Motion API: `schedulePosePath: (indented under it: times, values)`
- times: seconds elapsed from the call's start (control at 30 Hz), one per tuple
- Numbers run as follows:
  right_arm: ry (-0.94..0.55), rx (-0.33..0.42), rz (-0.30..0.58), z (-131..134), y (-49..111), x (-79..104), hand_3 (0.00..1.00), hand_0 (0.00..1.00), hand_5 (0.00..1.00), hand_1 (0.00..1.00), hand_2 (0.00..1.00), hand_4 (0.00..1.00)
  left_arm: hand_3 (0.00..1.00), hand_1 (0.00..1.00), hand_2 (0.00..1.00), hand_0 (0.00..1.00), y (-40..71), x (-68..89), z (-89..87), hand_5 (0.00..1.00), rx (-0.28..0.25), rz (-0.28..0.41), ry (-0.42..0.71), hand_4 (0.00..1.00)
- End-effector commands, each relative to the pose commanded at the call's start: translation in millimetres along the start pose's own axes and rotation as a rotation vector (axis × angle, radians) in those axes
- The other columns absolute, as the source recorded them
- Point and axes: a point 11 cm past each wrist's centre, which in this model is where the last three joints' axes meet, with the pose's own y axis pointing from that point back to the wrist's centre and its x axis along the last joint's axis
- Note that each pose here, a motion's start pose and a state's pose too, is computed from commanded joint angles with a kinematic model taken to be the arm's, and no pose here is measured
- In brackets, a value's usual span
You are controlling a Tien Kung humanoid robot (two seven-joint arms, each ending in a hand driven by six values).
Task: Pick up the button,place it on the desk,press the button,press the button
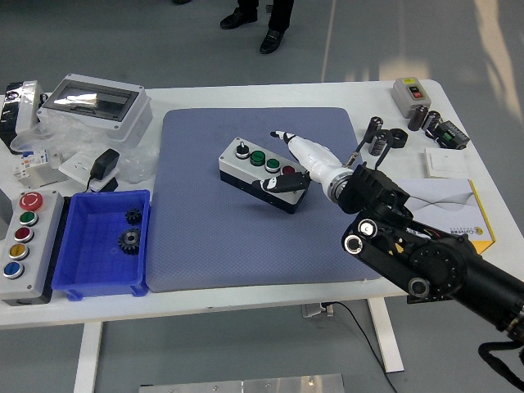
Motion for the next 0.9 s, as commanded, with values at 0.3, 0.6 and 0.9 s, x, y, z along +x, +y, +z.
schedulePosePath:
  times: [0.3,0.6,0.9]
  values:
    - [0.038,-0.066,-0.038,8.5,-14.0,-12.2,0.998,0.998,0.430,0.998,0.998,0.996,0.597,0.577,0.550,0.619,-0.4,1.0,-2.1,0.235,0.003,0.000,0.001,0.545]
    - [0.065,-0.101,-0.043,12.8,-17.3,-20.3,0.998,0.998,0.456,0.998,0.998,0.998,0.598,0.579,0.550,0.618,-0.7,0.7,-3.7,0.237,0.004,-0.006,0.002,0.545]
    - [0.090,-0.125,-0.016,15.1,-19.5,-19.7,0.998,0.998,0.463,0.998,0.998,0.998,0.598,0.579,0.550,0.618,-0.7,0.7,-3.4,0.237,0.001,-0.009,0.003,0.544]
